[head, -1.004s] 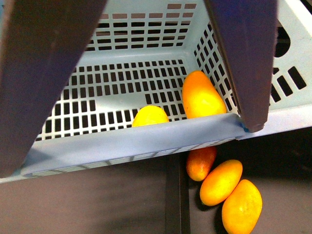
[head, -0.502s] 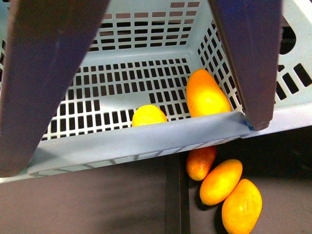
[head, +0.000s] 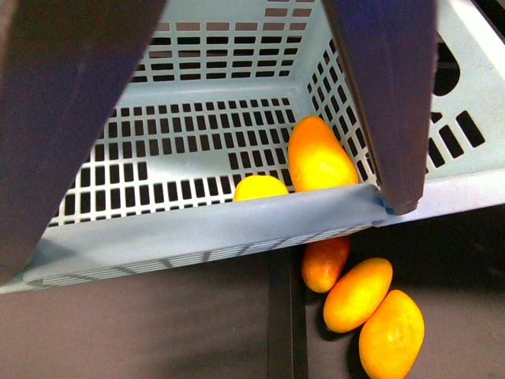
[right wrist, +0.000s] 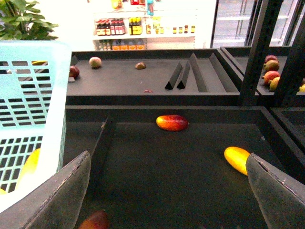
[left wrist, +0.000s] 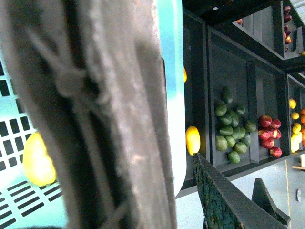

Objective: Pick lemon and mango into basket

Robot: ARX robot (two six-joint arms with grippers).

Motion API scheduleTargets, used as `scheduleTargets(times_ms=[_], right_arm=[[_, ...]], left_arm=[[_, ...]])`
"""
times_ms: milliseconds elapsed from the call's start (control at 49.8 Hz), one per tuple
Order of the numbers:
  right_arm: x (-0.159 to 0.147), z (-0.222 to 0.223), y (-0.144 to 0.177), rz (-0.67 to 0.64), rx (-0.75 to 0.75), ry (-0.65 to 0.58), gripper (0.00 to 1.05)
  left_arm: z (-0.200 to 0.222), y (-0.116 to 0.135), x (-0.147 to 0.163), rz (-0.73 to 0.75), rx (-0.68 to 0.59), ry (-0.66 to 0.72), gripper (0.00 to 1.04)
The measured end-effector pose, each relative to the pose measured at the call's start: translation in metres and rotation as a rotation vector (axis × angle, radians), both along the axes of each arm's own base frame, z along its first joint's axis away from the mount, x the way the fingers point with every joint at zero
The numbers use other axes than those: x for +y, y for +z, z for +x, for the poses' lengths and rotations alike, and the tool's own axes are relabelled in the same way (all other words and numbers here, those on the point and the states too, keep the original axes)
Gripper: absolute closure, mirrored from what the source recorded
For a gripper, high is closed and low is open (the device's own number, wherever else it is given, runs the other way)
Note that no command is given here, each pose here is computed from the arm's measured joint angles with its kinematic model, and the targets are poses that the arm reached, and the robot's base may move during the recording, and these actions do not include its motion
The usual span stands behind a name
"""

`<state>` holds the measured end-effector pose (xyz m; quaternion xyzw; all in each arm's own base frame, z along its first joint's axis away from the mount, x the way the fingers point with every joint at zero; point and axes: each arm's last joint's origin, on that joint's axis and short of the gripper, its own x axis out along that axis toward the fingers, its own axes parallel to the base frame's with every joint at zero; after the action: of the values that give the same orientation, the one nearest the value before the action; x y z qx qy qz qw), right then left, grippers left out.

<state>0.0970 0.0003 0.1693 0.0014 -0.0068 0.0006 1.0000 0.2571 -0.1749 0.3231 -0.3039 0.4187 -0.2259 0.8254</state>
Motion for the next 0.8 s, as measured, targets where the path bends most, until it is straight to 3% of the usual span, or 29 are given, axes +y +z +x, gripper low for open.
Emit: scheduleTargets(times_ms=[140, 241, 341, 562, 803], right_arm=[[0.000, 0.000, 0.000, 0.000, 0.000, 0.003, 0.09], [0.000, 0.000, 0.000, 0.000, 0.000, -0.001, 0.09], [0.000, 0.000, 0.000, 0.000, 0.000, 0.001, 0.09], [0.000, 0.000, 0.000, 0.000, 0.000, 0.001, 0.09], [0.000, 0.000, 0.000, 0.000, 0.000, 0.002, 0.09]], left_arm=[[0.008, -0.018, -0.001, -0.087, -0.243, 0.523, 0.77], [0.028, -0.016, 0.028, -0.165, -0.306, 0.728, 0.77], [0.046, -0.029, 0.045, -0.221, -0.282, 0.786, 0.77], [0.098, -0.093, 0.073, -0.269, -0.092, 0.938, 0.77], [0.162, -0.124, 0.097, -0.374, -0.032, 1.120, 0.77]])
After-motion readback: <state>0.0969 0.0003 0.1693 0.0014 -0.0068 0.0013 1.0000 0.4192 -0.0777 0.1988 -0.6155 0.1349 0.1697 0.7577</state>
